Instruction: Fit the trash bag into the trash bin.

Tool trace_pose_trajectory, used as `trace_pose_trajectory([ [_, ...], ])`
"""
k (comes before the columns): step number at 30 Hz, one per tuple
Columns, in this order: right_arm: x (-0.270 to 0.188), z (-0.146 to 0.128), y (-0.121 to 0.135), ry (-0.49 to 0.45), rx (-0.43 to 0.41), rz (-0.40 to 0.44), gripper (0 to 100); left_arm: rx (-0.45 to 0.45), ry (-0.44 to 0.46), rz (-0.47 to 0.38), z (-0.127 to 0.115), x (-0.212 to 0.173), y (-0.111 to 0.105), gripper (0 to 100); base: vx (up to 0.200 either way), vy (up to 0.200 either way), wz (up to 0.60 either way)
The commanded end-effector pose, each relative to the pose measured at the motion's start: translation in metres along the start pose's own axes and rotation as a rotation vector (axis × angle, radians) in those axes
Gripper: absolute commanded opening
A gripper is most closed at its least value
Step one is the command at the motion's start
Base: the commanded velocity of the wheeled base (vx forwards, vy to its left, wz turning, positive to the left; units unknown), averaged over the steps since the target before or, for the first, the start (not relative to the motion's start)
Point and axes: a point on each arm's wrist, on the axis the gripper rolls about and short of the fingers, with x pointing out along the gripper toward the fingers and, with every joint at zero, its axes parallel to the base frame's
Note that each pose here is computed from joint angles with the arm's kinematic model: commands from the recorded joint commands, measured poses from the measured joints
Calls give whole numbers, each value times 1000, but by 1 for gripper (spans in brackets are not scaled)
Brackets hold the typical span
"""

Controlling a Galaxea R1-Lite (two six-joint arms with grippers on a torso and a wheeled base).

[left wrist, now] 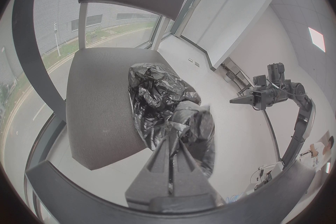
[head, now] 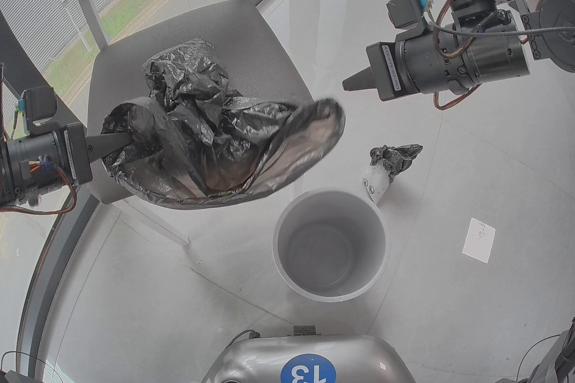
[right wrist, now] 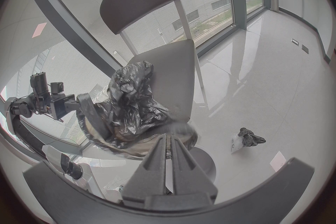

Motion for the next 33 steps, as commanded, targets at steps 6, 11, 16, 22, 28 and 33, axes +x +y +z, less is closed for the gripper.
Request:
trace_pose_trajectory([
  [6, -22, 3, 10, -38, -12, 23, 0, -55, 19, -70, -13, -16, -15, 0, 0, 0, 0],
  [11, -28, -14, 9, 12, -9, 20, 0, -79, 75, -115, -26, -20, -22, 0, 0, 0, 0],
  [16, -28, -12, 8, -6, -9, 17, 0, -74, 51, -120, -19, -13, -22, 0, 0, 0, 0],
  [22, -27, -12, 8, -8, -9, 18, 0, -68, 4, -128, -5, -7, -24, 0, 0, 0, 0],
  [28, -27, -12, 9, -9, -10, 20, 0, -110, -36, -129, 9, -3, -26, 0, 0, 0, 0],
  [33, -28, -12, 9, -11, -10, 20, 0, -209, -177, -172, 45, 2, -32, 0, 0, 0, 0],
])
